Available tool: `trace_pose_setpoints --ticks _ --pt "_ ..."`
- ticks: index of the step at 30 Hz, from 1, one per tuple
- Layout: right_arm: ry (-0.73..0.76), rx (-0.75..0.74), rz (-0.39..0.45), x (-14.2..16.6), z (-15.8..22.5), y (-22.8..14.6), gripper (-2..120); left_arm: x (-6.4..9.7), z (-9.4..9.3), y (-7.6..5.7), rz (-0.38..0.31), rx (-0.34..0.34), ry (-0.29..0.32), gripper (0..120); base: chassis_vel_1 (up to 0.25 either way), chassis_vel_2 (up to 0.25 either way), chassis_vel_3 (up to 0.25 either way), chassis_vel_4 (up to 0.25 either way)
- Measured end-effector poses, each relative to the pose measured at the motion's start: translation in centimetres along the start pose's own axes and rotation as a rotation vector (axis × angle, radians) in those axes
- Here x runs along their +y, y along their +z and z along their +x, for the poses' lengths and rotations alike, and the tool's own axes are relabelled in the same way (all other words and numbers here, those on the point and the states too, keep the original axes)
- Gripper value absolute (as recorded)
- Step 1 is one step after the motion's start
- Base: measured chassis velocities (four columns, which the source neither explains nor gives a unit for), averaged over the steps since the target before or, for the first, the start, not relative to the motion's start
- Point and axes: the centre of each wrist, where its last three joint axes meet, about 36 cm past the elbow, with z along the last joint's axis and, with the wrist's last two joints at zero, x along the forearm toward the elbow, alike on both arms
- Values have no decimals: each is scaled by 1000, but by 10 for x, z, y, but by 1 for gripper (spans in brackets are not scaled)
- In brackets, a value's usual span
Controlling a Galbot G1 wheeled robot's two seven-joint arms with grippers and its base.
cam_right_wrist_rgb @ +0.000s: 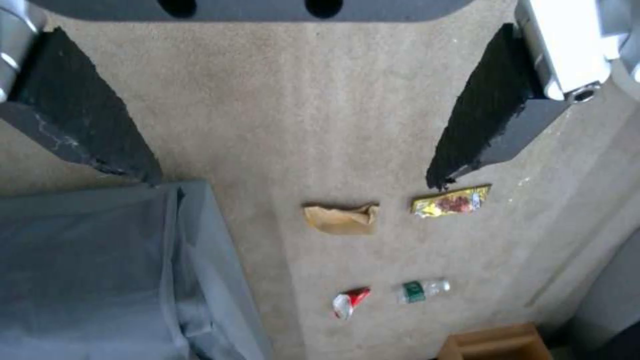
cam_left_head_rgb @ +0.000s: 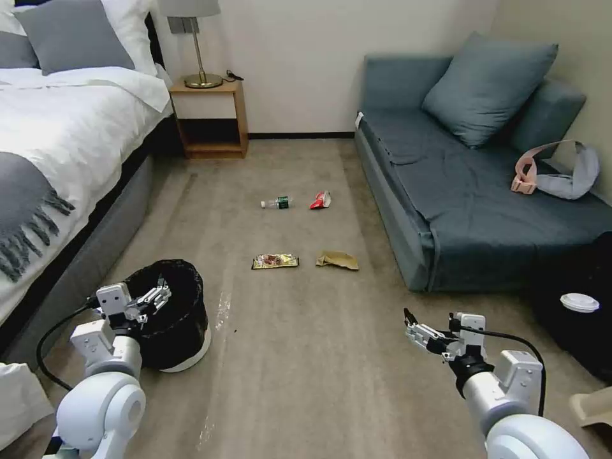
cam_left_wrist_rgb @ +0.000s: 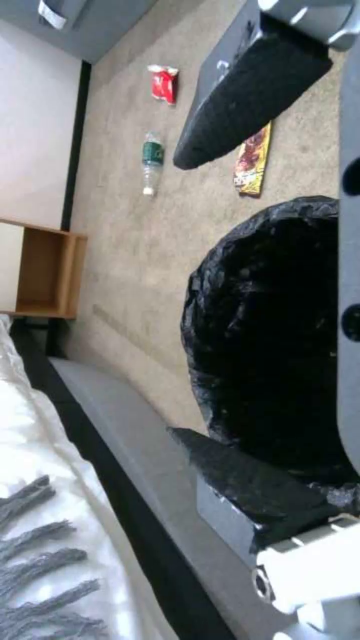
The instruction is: Pick up the trash bin, then pick up the garbage on the floor and place it into the trash bin.
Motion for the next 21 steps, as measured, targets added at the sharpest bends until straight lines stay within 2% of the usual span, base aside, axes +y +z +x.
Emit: trace_pose_setpoints --ticks 6,8,12,14,15,17,21 --pt "1 -6 2 -1 -3 0 100 2 -2 -5 -11 -4 -6 100 0 0 0 0" --pt "2 -9 2 -2 -5 1 100 7 -7 -13 -22 -3 -22 100 0 0 0 0" --pt "2 -10 3 -2 -6 2 100 12 -11 -21 -33 4 -36 100 0 0 0 0" --pt "3 -13 5 -2 -8 4 100 18 -18 -33 -40 47 -61 100 0 0 0 0" --pt "3 -13 5 -2 -8 4 100 18 -18 -33 -40 47 -61 100 0 0 0 0" --pt "3 -15 6 -1 -9 6 100 22 -25 -43 -36 111 -81 100 0 0 0 0" --pt "4 -17 4 -1 -11 8 100 32 -38 -50 -70 143 -103 100 0 0 0 0"
